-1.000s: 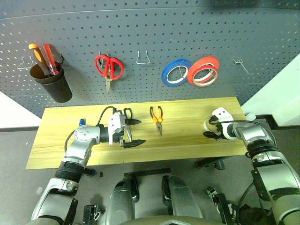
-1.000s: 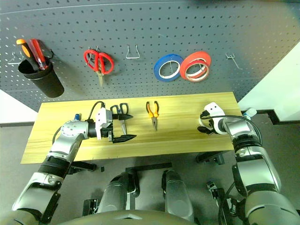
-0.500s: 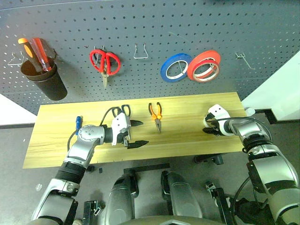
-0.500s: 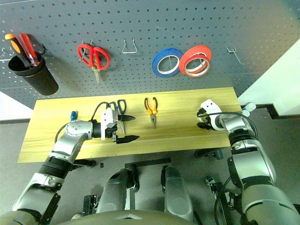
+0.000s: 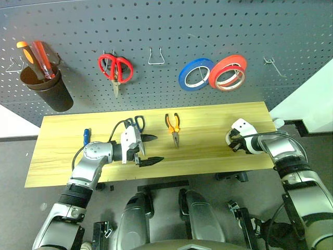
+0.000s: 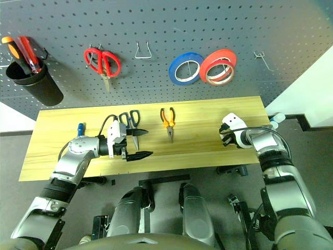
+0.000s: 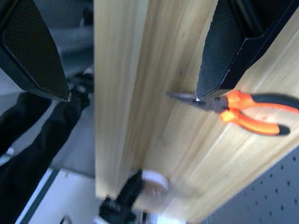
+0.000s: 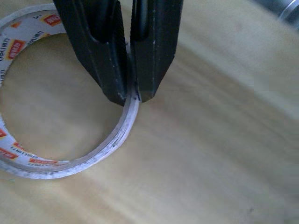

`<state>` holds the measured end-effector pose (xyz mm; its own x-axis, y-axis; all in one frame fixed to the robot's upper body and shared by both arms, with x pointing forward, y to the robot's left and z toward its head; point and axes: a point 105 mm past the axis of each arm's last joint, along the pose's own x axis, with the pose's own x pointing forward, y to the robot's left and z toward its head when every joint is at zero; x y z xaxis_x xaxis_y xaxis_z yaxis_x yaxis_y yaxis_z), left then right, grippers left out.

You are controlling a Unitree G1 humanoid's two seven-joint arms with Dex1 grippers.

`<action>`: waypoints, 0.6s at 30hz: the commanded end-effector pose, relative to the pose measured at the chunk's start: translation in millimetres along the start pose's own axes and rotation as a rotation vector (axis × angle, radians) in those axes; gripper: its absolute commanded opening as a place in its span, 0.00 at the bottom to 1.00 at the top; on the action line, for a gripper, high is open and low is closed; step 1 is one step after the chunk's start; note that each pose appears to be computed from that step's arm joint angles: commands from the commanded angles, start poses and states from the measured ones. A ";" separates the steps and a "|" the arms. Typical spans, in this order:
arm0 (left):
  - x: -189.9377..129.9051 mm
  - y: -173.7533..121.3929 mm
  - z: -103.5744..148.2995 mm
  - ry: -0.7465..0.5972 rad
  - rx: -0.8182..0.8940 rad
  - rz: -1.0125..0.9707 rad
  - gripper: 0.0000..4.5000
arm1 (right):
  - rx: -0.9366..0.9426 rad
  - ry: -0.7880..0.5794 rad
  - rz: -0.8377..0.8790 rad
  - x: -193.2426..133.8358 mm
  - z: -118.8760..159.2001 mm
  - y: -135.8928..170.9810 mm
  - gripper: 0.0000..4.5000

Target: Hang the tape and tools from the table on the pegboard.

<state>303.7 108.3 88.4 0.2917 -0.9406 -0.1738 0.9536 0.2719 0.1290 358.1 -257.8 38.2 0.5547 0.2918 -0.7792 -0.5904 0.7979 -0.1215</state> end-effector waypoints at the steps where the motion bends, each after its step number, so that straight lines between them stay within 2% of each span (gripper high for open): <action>1: -13.5 0.4 13.1 -0.049 0.044 0.007 1.00 | 0.046 -0.144 -0.027 -28.0 26.2 1.3 0.01; 3: -20.2 1.4 13.4 -0.043 0.048 0.011 1.00 | 0.070 -0.209 -0.040 -40.8 34.2 5.3 0.01; 6: -31.3 2.3 17.9 -0.046 0.053 0.016 1.00 | 0.041 -0.383 -0.095 -67.2 51.4 9.4 0.01; 13: -43.2 0.4 44.4 -0.167 0.018 -0.029 1.00 | 0.096 -0.777 -0.178 -127.9 85.8 26.6 0.01; 18: -43.7 2.8 63.5 -0.206 0.050 -0.052 1.00 | 0.050 -0.901 -0.170 -150.5 100.2 37.4 0.01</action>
<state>290.9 138.6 141.7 0.2365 -0.9715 -0.0133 0.9643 0.2330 0.1261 317.5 -219.6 197.3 0.8934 0.4471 -0.0441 -0.4490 0.8854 -0.1203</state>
